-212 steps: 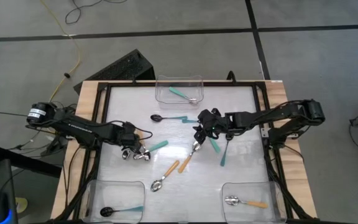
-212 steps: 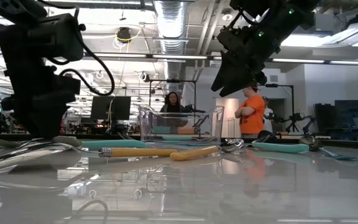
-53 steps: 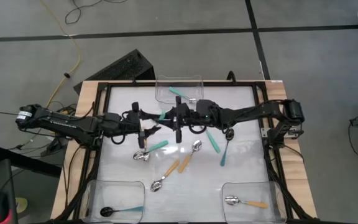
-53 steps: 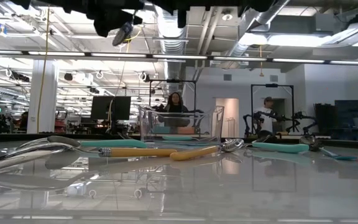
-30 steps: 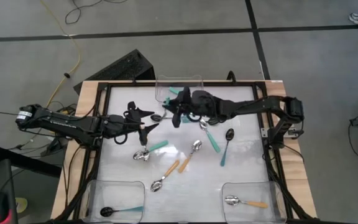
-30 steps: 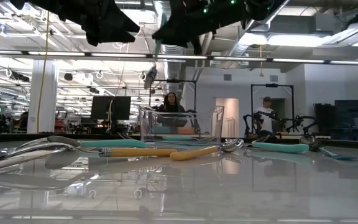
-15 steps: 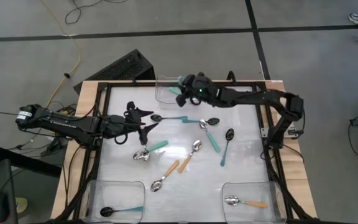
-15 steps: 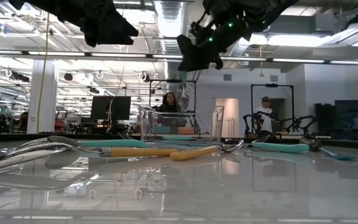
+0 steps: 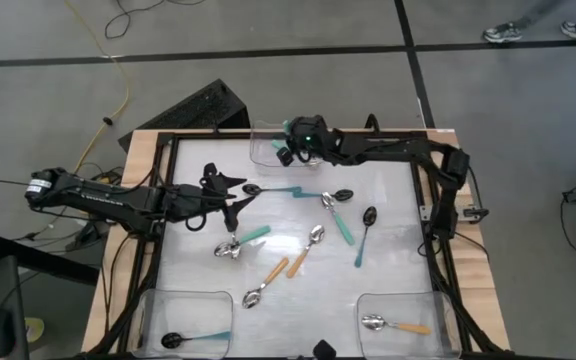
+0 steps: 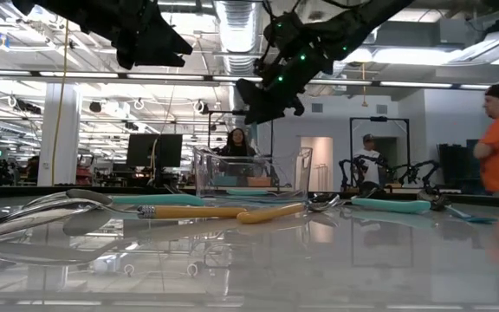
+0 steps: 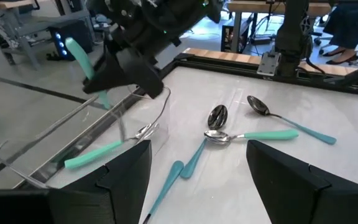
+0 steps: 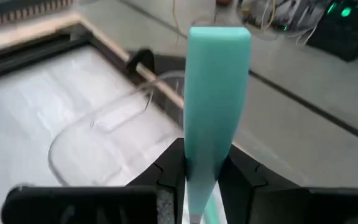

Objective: Sort silverware by color (type)
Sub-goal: Put the top left blue spoon into the top transparent bin

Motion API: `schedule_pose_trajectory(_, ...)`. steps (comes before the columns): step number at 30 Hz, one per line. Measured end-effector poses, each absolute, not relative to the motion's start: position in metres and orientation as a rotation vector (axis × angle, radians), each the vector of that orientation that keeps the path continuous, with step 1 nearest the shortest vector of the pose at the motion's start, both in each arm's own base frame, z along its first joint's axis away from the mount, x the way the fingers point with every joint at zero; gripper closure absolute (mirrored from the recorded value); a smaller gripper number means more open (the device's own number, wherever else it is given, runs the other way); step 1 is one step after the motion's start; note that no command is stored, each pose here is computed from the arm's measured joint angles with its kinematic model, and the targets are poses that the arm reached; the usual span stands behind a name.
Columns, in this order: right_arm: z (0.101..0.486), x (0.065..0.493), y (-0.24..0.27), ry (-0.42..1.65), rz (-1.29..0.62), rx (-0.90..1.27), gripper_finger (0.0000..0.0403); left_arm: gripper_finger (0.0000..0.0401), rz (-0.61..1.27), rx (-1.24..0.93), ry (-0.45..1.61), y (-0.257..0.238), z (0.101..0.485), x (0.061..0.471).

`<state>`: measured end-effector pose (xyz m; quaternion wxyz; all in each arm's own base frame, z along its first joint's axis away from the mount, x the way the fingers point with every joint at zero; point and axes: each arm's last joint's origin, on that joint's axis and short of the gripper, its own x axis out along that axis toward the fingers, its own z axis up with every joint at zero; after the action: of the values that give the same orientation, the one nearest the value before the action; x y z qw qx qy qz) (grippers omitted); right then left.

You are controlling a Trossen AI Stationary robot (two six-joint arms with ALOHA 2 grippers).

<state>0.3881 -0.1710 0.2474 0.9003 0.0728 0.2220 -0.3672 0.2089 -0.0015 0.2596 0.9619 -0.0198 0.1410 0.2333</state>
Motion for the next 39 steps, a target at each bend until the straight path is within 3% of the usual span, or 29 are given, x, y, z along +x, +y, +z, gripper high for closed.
schedule_pose_trajectory(12,0.256,0.397,-0.176,0.511,-0.767,0.131,0.0311,0.0151,0.487,-0.067,0.314,-0.001,0.256,0.207)
schedule_pose_trajectory(29,0.22,0.409,-0.176,0.606,-0.79,0.111,0.0311,0.0151,0.486,-0.06,0.319,-0.001,0.256,0.207)
schedule_pose_trajectory(39,0.223,0.409,-0.174,0.605,-0.781,0.095,0.0311,0.0151,0.495,-0.056,0.317,-0.001,0.256,0.207)
